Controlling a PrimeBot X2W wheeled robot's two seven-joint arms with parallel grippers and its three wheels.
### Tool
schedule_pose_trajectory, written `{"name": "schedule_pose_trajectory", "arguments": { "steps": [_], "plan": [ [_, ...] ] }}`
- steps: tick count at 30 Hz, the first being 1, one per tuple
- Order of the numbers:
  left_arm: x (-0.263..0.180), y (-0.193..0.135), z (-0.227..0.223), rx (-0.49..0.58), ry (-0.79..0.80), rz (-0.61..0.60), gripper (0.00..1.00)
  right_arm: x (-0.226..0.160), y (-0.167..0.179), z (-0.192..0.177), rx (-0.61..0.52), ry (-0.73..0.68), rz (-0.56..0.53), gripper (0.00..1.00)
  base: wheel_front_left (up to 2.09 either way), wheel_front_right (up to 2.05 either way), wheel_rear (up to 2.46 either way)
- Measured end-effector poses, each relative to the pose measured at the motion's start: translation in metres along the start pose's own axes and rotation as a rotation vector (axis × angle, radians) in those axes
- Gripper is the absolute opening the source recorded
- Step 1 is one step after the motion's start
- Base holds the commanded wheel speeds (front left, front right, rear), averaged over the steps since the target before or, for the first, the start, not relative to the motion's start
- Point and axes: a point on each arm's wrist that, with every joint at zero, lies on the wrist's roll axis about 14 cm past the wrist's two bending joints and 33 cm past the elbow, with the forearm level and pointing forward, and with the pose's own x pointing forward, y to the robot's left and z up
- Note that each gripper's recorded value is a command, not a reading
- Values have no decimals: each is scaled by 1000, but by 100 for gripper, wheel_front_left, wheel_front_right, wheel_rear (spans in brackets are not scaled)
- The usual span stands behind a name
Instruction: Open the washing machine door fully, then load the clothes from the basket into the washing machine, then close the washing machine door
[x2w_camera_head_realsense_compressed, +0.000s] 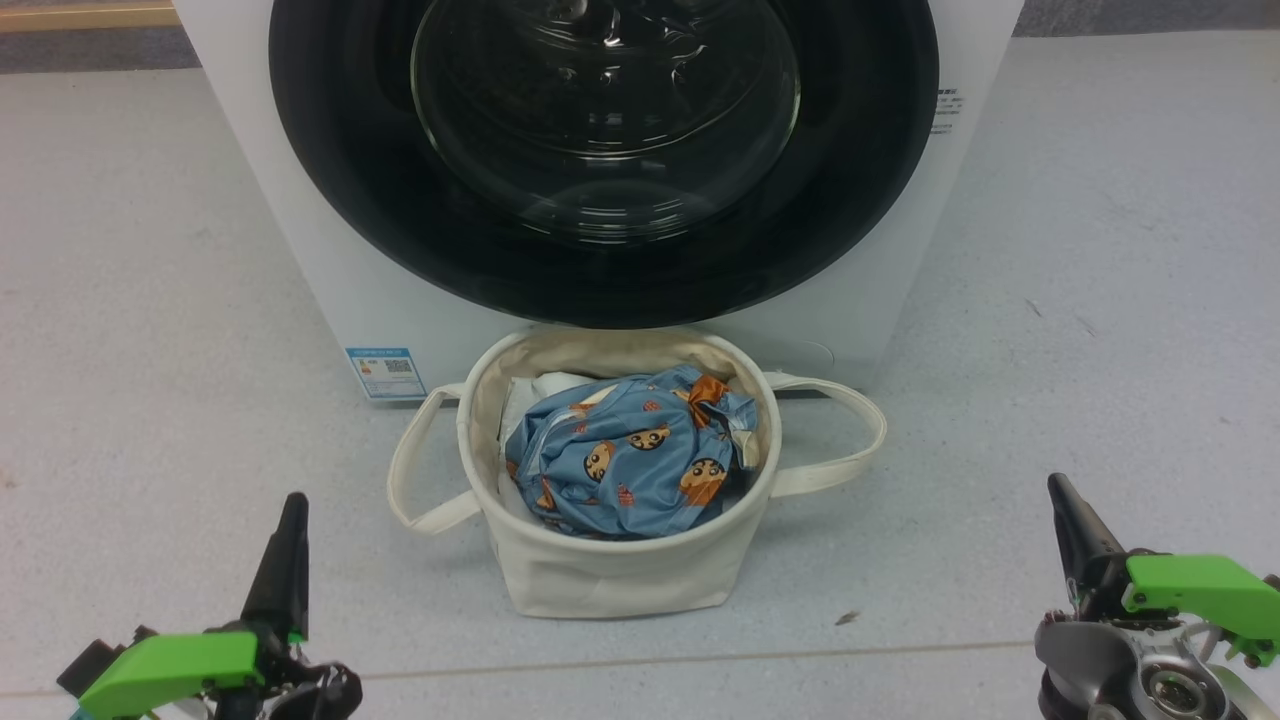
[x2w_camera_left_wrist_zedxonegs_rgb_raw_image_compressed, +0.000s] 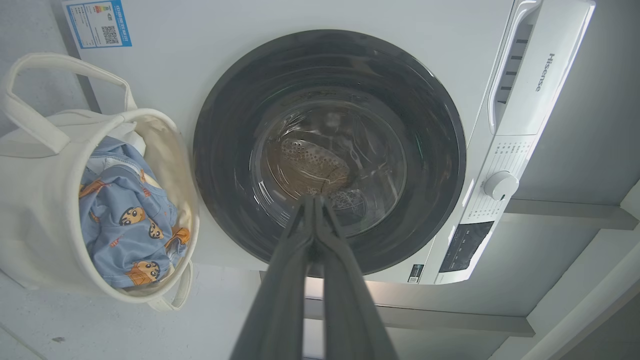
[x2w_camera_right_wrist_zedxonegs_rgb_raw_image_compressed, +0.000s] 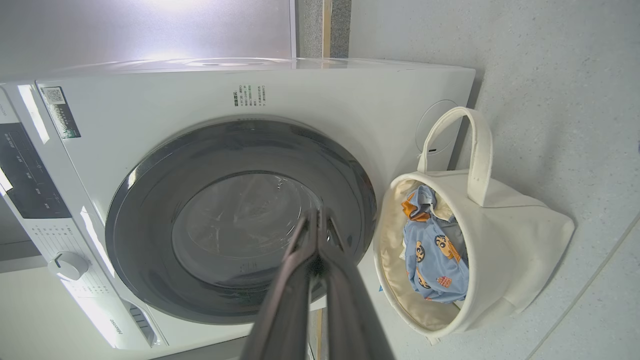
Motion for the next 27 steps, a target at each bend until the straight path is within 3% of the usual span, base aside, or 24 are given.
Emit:
{"name": "schedule_pose_trajectory", "arguments": {
  "steps": [27],
  "plan": [
    [0, 0, 0, 0, 0, 0, 0, 0, 0, 0, 0, 0, 0, 0, 0, 0, 0]
  ]
}}
